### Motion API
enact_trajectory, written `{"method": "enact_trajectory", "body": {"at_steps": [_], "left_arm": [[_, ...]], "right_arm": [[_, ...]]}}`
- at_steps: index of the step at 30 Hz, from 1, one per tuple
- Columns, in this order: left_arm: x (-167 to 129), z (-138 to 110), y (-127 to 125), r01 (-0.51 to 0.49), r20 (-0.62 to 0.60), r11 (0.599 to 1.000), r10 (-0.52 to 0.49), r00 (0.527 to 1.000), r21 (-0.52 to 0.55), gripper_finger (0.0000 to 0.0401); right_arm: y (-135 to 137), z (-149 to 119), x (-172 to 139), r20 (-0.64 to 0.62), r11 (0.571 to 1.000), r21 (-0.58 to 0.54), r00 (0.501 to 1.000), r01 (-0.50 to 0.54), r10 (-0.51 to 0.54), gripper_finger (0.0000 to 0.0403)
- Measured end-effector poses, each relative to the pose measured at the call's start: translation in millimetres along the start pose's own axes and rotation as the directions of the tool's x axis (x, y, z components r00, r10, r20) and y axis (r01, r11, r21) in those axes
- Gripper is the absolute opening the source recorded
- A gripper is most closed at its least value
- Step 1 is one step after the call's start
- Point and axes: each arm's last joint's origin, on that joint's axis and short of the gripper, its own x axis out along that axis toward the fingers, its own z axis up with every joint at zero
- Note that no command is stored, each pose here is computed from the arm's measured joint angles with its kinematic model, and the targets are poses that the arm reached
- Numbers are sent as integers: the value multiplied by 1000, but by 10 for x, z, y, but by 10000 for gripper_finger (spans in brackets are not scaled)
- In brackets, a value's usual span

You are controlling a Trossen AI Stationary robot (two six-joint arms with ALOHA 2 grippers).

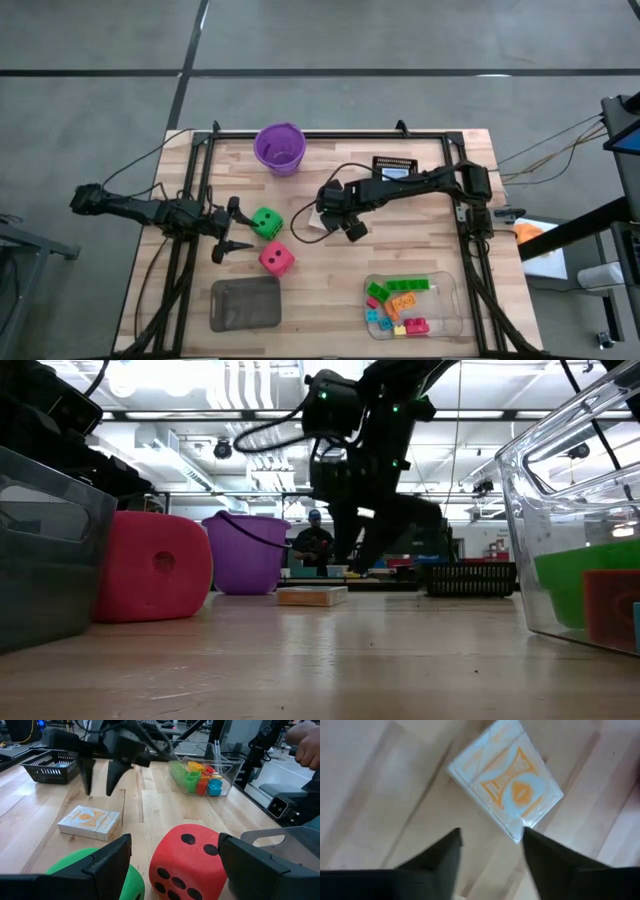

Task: Pick & Place Toys
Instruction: Put the yellow deck of cards into the black basket

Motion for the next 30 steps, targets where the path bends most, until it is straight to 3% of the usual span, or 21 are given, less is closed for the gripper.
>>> {"method": "enact_trajectory", "body": {"at_steps": [6, 8, 11, 16, 30], "left_arm": [[0, 0, 0, 0, 0, 1000, 0, 1000, 0, 301], [0, 0, 0, -1, 0, 1000, 1, 1000, 0, 301], [0, 0, 0, 0, 0, 1000, 0, 1000, 0, 301], [0, 0, 0, -1, 0, 1000, 1, 1000, 0, 301], [0, 0, 0, 0, 0, 1000, 0, 1000, 0, 301]], "right_arm": [[12, -6, 154, -79, 996, -78, 996, 37, -43, 363], [12, 13, 223, -123, 991, -112, 989, 72, -86, 390], [9, 59, 301, -187, 980, -168, 973, 103, -135, 379], [20, 175, 367, -209, 972, -222, 970, 74, -121, 366], [-59, 376, 333, -95, 947, -316, 992, 51, -85, 398]]}}
